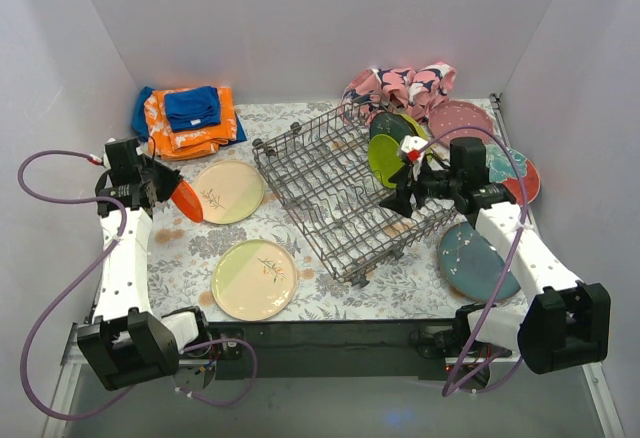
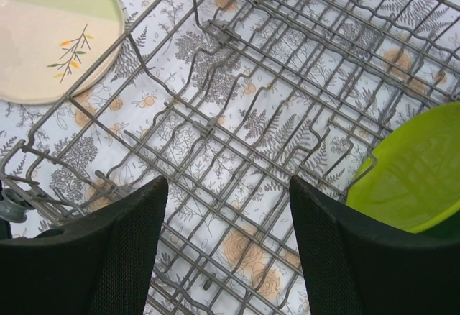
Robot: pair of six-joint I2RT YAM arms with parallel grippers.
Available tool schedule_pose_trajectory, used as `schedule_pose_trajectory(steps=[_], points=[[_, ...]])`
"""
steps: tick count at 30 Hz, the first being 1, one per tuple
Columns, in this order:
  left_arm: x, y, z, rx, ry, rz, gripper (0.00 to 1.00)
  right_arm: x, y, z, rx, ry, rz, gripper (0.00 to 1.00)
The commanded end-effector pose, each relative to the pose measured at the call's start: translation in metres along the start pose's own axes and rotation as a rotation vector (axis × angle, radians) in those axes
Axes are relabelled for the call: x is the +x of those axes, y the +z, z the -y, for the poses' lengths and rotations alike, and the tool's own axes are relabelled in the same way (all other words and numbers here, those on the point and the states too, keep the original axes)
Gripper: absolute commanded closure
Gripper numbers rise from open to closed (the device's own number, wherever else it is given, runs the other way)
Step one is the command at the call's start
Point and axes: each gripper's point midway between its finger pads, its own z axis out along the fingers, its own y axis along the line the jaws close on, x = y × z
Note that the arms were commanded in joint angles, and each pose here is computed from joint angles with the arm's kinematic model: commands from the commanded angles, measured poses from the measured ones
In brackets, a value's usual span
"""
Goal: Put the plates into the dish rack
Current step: Grab a plate with the left arm, then pass the plate from the left arm to the right
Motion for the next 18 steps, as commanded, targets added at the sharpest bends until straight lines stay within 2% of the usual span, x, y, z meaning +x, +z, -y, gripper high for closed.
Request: schedule_pose_trajectory(steps=[1,2,3,4,8,9,12,13,18], points=[[-0.002,-0.033,0.049,0.200,-0.064,-0.030,1.00,-0.044,0.012,-0.009,-0.054,-0.115,-0.001,0.26],[-0.001,-0.036,0.053,0.217,-0.072,-0.039,1.00,-0.045,0.015,-0.008,-0.041,-0.134,-0.042,0.26],[0.003,-0.039,0.058,0.242,-0.076,-0.059,1.00,-0.064,0.018,-0.008,-0.034,-0.181,-0.038,0.26],[0.005,-0.041,0.061,0.251,-0.100,-0.070,1.00,-0.070,0.035,-0.021,-0.074,-0.207,-0.061,0.25],[0.011,-0.052,0.069,0.291,-0.160,-0.102,1.00,-0.100,0.071,-0.042,-0.056,-0.321,-0.131,0.24],[0.011,-0.055,0.071,0.302,-0.173,-0.104,1.00,-0.110,0.085,-0.065,-0.091,-0.366,-0.126,0.24],[0.017,-0.062,0.076,0.326,-0.223,-0.144,1.00,-0.130,0.114,-0.076,-0.036,-0.428,-0.148,0.22],[0.021,-0.063,0.078,0.336,-0.235,-0.168,1.00,-0.137,0.131,-0.095,-0.063,-0.453,-0.143,0.21],[0.026,-0.072,0.084,0.356,-0.295,-0.211,1.00,-0.152,0.172,-0.136,-0.018,-0.488,-0.117,0.18]])
